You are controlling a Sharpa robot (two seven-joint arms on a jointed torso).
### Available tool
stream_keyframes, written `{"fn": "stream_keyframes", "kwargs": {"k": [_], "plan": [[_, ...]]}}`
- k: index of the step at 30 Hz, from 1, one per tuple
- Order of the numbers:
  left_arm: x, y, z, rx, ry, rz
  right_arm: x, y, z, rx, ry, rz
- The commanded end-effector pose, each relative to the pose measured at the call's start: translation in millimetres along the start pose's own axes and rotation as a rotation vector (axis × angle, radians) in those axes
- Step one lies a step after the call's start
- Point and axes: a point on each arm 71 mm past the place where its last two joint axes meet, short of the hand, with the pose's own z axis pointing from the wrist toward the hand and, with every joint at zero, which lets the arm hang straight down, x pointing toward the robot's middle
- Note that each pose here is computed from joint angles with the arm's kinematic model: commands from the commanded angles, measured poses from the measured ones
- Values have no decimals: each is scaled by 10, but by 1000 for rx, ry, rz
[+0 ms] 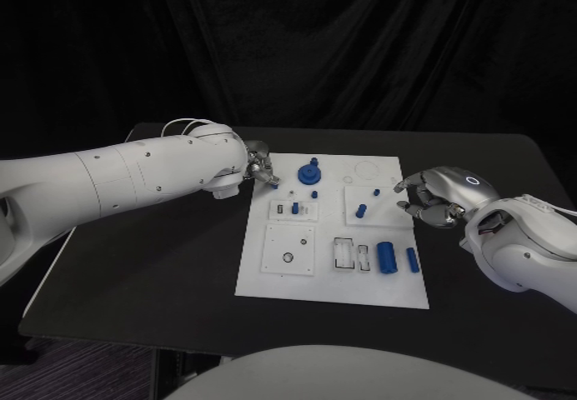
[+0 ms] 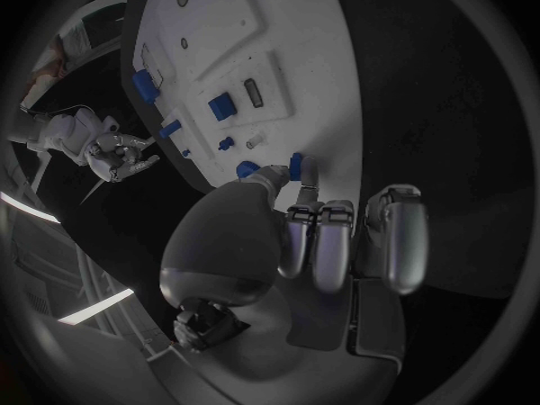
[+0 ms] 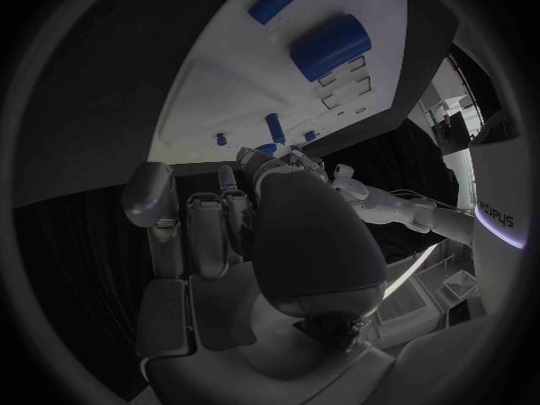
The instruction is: Assemble the parts on the task board
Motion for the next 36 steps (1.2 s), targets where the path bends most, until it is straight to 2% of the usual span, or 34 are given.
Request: {"fn": "stream_keyframes", "kwargs": {"k": [1,12,22,28,36], "plan": [[31,1,-5,1,8,0,10,-11,-2,16,4,1],[28,59,-96,-3,-54,-38,7,-32,-7,23,2,0],[81,122,-283,28,-88,-75,1,-47,-9,30,-6,1],[157,168,-390,29,-36,-195,-1,-52,-9,33,-8,1],[231,109,-462,49,1,-247,2,-47,-4,32,-8,1]]}}
